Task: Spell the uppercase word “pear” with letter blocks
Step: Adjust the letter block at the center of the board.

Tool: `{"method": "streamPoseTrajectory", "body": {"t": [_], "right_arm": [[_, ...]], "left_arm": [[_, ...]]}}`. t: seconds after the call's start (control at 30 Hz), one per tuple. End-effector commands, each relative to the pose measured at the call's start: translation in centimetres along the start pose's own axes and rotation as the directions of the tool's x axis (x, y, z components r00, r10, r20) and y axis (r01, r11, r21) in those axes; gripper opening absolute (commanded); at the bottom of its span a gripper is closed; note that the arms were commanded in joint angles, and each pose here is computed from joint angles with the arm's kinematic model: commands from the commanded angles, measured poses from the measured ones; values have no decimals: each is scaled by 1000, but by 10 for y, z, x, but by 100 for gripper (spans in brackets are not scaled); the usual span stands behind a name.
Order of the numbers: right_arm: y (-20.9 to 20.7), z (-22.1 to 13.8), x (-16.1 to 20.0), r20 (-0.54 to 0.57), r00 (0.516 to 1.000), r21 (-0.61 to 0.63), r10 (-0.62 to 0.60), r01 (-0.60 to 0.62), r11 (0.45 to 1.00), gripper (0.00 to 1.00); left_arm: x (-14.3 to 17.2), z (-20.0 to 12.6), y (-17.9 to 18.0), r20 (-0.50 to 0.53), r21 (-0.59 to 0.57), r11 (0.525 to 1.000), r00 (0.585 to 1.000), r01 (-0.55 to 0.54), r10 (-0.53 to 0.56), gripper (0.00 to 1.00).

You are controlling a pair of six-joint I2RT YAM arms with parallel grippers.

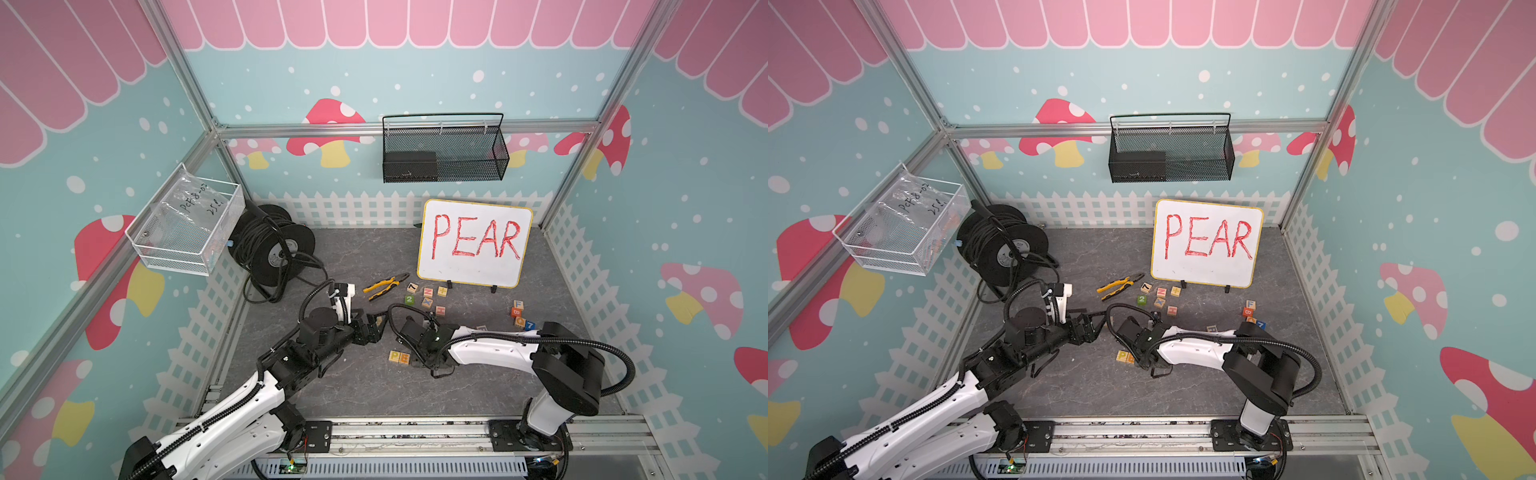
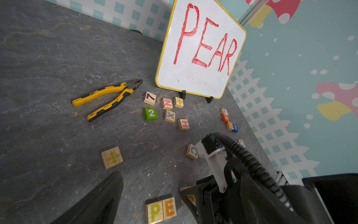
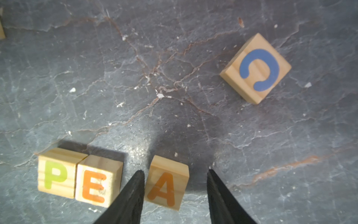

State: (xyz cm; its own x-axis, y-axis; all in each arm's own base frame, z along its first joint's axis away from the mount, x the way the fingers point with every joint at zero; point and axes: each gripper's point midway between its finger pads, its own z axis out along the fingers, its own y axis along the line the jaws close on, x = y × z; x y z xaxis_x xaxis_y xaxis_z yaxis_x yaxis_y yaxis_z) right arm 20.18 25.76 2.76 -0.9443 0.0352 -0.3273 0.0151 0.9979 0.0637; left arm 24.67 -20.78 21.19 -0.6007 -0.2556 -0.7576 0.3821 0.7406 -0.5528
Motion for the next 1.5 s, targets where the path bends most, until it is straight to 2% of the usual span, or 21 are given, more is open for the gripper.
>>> {"method": "streamPoseTrajectory", "body": {"t": [0.0,0.13,0.4,0.57,0.93,1.47], "right_arm": [[-5,-1,5,-10,1000,30,-18,18,999,51],[-5,0,7,-13,1000,32,-18,18,999,48],[-2,2,11,-22,1000,19,-17,17,1000,35],[4,0,11,-16,1000,-3,-11,11,1000,31],[26,-1,8,3,1000,-54,3,-3,999,30],[31,-2,6,15,1000,-62,20,-19,998,34]], "left_arm": [[-1,0,1,7,1,1000,1000,-4,4,97],[-1,-2,0,11,1,1000,1000,-3,3,97],[-3,-6,3,24,-12,1000,1000,-3,3,97],[-1,-8,3,22,-7,1000,1000,3,-3,97],[-1,-13,2,29,4,1000,1000,10,-10,97],[-1,-18,4,41,-1,1000,999,12,-12,97]]}}
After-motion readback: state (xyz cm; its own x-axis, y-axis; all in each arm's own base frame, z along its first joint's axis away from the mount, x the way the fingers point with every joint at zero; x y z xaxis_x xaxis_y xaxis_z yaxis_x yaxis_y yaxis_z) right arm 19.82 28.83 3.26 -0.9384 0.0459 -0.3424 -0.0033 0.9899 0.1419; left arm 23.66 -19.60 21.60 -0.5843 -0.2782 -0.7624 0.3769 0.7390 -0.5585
